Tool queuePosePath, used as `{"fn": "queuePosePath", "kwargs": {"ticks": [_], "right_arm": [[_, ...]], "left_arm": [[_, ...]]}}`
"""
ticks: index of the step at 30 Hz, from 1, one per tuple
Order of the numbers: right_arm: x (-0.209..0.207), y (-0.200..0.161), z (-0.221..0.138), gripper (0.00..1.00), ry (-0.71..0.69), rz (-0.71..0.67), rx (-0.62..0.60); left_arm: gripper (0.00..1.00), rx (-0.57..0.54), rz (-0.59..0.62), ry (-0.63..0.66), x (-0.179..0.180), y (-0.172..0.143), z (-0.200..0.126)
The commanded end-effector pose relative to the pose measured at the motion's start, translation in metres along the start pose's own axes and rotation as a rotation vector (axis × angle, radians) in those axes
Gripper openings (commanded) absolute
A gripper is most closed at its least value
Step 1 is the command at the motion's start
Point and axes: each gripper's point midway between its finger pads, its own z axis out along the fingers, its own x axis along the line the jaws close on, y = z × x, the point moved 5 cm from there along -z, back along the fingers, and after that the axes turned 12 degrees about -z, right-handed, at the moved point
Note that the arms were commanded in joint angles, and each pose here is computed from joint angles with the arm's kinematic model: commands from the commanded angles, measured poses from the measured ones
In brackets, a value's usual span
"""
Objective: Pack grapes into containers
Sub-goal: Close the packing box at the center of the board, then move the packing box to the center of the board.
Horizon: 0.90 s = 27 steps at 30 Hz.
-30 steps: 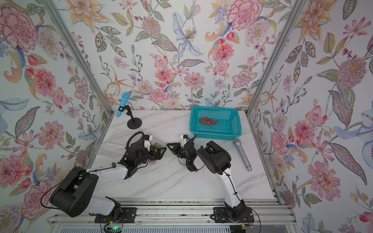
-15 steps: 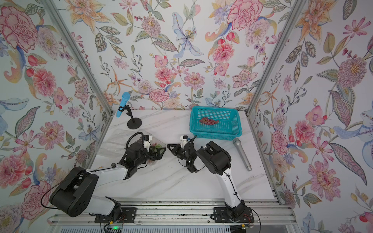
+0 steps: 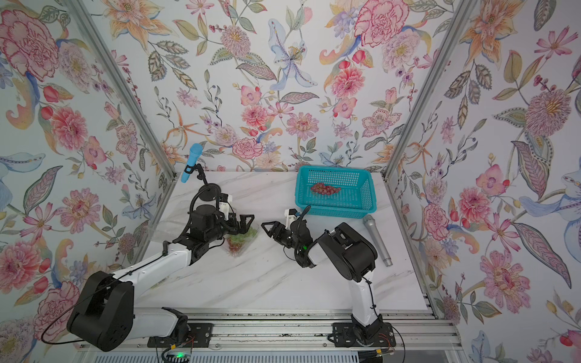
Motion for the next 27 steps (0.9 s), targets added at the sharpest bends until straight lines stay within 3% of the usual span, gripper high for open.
{"fn": "queuePosePath", "kwargs": {"ticks": [1,6,14,27], "right_arm": [[0.0,0.001,0.0,0.87,-0.037,-0.056,0.035],[0.011,0.002,0.005,1.0,-0.034,-0.116,0.075],[0.014,0.005,0.001,1.0,-0.062,-0.165,0.104],[0.012,0.001,0.001,1.0,-0.061,-0.149,0.124]], "left_arm": [[1.0,0.066,-0.081,0.135,0.035,-0.008,-0.013],[1.0,0.073,-0.194,0.183,0.068,-0.026,-0.031],[1.0,0.126,-0.275,0.18,0.081,-0.057,-0.041],[1.0,0.152,-0.331,0.073,0.075,-0.071,-0.007]]}}
